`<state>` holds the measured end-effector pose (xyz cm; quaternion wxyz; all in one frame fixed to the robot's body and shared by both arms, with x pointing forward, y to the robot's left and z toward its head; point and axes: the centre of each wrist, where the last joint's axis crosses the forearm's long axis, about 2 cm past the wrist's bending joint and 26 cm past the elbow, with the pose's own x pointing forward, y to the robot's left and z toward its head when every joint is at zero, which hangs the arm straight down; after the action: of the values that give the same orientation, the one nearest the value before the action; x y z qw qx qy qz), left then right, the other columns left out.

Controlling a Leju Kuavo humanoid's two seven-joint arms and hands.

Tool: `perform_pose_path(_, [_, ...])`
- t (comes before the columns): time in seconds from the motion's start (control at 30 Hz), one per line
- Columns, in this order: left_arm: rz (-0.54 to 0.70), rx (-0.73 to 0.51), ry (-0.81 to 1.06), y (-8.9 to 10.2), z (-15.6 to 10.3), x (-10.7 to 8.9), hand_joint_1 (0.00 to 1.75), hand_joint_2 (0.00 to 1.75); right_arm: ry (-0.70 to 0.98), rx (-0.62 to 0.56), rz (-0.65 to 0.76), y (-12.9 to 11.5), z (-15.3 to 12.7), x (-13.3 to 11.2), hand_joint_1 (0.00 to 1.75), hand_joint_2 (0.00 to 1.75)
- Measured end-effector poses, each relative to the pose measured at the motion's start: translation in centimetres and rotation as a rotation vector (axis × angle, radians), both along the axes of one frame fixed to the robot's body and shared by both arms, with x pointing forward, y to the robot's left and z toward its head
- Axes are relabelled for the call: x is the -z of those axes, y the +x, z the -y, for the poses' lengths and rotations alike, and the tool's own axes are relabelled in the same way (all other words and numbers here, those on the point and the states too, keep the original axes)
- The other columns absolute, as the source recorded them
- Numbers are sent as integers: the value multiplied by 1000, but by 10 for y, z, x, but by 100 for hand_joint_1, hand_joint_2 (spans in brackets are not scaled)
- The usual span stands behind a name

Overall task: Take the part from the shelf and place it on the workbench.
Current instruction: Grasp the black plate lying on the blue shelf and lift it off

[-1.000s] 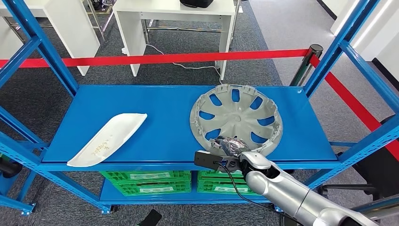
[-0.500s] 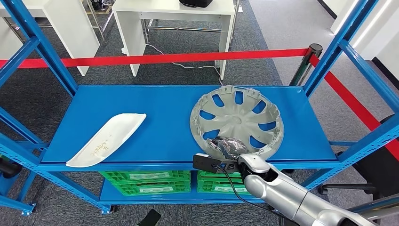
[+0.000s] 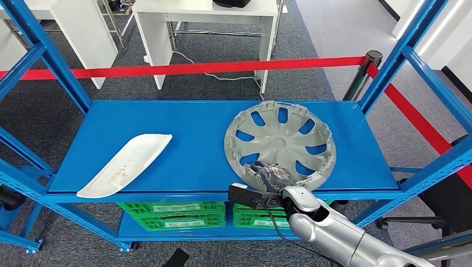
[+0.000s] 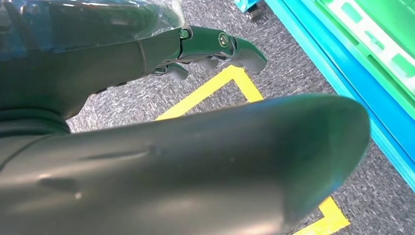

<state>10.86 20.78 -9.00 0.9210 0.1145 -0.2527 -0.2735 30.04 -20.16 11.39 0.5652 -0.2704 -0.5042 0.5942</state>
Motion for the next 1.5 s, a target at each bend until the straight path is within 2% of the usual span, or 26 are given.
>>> perform_pose_path(0.13, [9, -14, -4, -4, -2, 1, 0, 0, 152, -8, 69, -9, -4, -8, 175, 175])
perform_pose_path(0.4, [17, -37, -17, -9, -4, 3, 0, 0, 398, -63, 217, -20, -14, -49, 175, 175])
perform_pose_path(0.83, [28, -56, -28, -10, -5, 3, 0, 0, 577, -171, 350, -40, -25, -94, 175, 175])
perform_pose_path(0.87, [29, -57, -29, -10, -5, 3, 0, 0, 585, -177, 357, -41, -25, -97, 134, 175])
perform_pose_path(0.97, [28, -63, -31, -10, -5, 3, 0, 0, 586, -181, 371, -44, -27, -104, 3, 44])
perform_pose_path(1.0, [28, -65, -32, -10, -5, 3, 0, 0, 570, -171, 374, -45, -27, -106, 0, 0])
perform_pose_path(1.23, [21, -76, -31, -10, -5, 3, 0, 0, 420, -49, 349, -44, -25, -107, 0, 0])
perform_pose_path(1.5, [9, -77, -23, -10, -5, 3, 0, 0, 289, 38, 297, -40, -16, -92, 0, 0])
